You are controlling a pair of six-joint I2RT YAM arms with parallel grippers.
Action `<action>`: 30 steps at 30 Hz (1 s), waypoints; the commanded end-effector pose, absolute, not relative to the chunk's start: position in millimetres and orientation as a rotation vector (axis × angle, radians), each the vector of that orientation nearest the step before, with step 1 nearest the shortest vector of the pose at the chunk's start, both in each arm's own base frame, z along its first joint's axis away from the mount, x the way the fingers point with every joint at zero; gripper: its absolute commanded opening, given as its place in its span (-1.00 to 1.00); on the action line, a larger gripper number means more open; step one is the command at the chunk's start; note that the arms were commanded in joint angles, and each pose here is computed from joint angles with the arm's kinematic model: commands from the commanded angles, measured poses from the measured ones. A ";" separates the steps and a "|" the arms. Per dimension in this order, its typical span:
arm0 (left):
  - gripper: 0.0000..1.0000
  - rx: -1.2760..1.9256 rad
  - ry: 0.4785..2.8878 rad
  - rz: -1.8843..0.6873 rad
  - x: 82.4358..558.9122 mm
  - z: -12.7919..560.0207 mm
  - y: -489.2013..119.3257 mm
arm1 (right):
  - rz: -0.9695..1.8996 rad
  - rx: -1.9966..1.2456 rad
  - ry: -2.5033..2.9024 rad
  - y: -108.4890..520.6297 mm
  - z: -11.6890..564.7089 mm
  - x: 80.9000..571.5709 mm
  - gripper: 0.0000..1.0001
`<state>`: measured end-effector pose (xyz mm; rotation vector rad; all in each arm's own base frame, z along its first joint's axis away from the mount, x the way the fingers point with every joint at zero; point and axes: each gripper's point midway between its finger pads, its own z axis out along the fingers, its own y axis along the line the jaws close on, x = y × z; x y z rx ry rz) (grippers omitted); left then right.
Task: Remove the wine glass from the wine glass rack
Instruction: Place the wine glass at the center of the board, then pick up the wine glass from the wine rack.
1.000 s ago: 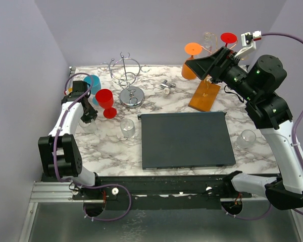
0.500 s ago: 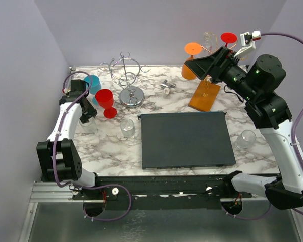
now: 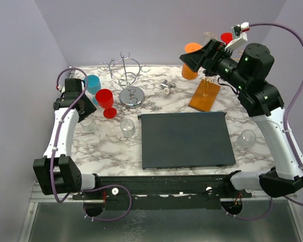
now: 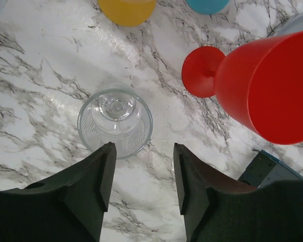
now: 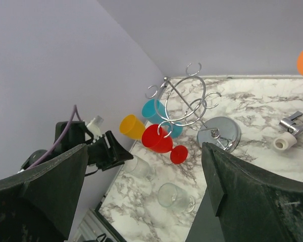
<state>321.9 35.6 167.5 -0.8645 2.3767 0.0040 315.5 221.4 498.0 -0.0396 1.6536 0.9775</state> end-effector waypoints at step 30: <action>0.78 -0.169 2.123 -0.622 313.3 355.1 -173.6 | 0.680 0.353 1.618 10.6 508.7 477.4 0.99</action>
